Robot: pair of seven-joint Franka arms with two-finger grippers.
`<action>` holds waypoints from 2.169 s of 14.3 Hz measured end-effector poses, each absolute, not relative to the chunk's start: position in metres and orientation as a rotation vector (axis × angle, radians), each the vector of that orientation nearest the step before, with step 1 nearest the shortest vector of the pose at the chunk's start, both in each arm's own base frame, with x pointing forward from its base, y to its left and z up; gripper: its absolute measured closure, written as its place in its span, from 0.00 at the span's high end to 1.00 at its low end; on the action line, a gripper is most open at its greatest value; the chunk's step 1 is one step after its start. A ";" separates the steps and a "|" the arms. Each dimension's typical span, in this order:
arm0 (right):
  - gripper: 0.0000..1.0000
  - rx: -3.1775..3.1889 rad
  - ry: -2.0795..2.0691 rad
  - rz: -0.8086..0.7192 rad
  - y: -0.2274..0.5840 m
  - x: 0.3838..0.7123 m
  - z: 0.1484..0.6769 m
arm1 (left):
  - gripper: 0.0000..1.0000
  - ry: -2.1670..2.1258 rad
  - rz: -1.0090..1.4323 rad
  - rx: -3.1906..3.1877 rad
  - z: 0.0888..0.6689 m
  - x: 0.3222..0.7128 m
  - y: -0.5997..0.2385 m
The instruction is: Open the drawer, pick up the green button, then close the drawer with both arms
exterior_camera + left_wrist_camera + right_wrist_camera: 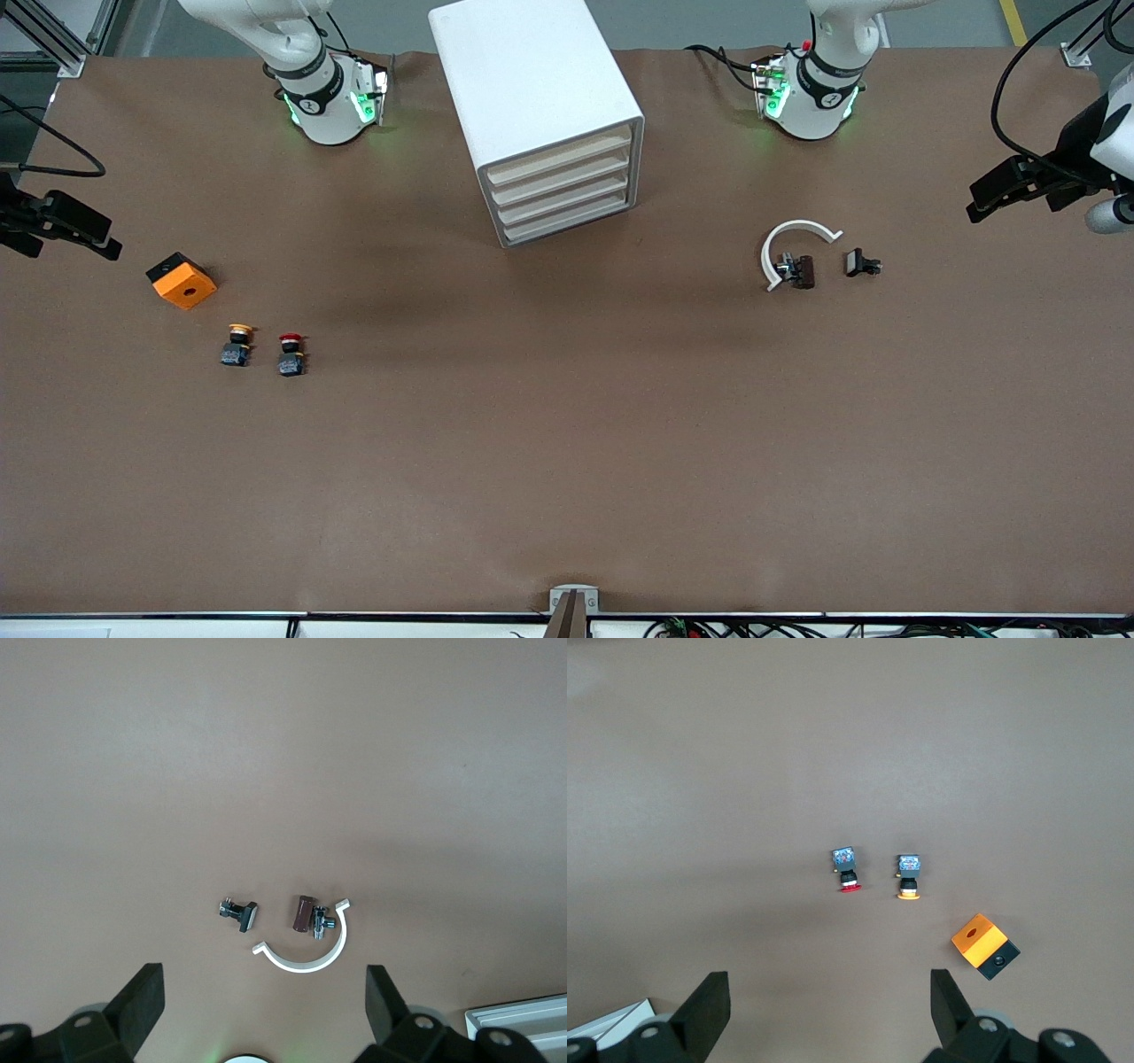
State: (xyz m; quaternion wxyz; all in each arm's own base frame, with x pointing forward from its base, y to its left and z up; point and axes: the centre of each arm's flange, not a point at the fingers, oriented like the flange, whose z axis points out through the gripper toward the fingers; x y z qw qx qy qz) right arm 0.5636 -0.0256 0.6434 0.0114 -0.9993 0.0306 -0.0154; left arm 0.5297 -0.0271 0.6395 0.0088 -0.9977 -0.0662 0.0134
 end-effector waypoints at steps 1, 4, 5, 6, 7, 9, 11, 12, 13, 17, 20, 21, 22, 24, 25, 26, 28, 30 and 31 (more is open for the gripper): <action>1.00 -3.117 0.095 -0.048 -0.026 0.564 0.643 | 1.00 -0.207 0.042 -3.117 0.639 0.530 -0.027; 1.00 -3.117 0.095 -0.049 -0.026 0.564 0.643 | 1.00 -0.208 0.048 -3.117 0.637 0.531 -0.026; 1.00 -3.117 0.095 -0.050 -0.026 0.564 0.643 | 1.00 -0.209 0.058 -3.118 0.634 0.533 -0.026; 1.00 -3.117 0.095 -0.051 -0.026 0.564 0.644 | 1.00 -0.211 0.073 -3.119 0.629 0.538 -0.024; 1.00 -3.117 0.095 -0.051 -0.026 0.564 0.644 | 1.00 -0.216 0.093 -3.121 0.621 0.545 -0.021; 1.00 -3.117 0.096 -0.052 -0.026 0.564 0.644 | 1.00 -0.228 0.166 -3.126 0.594 0.564 -0.015; 1.00 -3.117 0.096 -0.055 -0.026 0.563 0.644 | 1.00 -0.265 0.269 -3.121 0.555 0.582 -0.013; 1.00 -3.117 0.096 -0.056 -0.026 0.563 0.645 | 1.00 -0.295 0.314 -3.117 0.533 0.592 -0.013; 1.00 -3.117 0.096 -0.057 -0.026 0.563 0.645 | 1.00 -0.326 0.345 -3.114 0.510 0.602 -0.013; 1.00 -3.117 0.096 -0.060 -0.026 0.563 0.646 | 1.00 -0.555 0.492 -3.045 0.426 0.627 -0.035; 1.00 -3.117 0.097 -0.061 -0.026 0.563 0.646 | 1.00 -0.773 0.569 -2.926 0.371 0.632 -0.090; 1.00 -3.117 0.097 -0.062 -0.026 0.563 0.646 | 1.00 -0.853 0.589 -2.877 0.354 0.632 -0.109; 1.00 -3.117 0.097 -0.062 -0.026 0.563 0.646 | 1.00 -0.959 0.614 -2.821 0.338 0.629 -0.130; 1.00 -3.117 0.097 -0.062 -0.026 0.563 0.646 | 1.00 -1.168 0.676 -2.694 0.311 0.622 -0.167; 1.00 -3.118 0.097 -0.062 -0.026 0.563 0.646 | 1.00 -1.265 0.711 -2.624 0.299 0.617 -0.182; 1.00 -3.118 0.097 -0.063 -0.026 0.563 0.646 | 1.00 -1.362 0.750 -2.550 0.288 0.613 -0.196; 1.00 -3.118 0.097 -0.063 -0.026 0.563 0.646 | 1.00 -1.636 0.845 -2.307 0.267 0.605 -0.218; 1.00 -3.118 0.097 -0.063 -0.026 0.563 0.646 | 1.00 -1.863 0.890 -2.015 0.246 0.599 -0.229; 1.00 -3.118 0.097 -0.063 -0.026 0.563 0.646 | 1.00 -1.905 0.896 -1.920 0.237 0.595 -0.235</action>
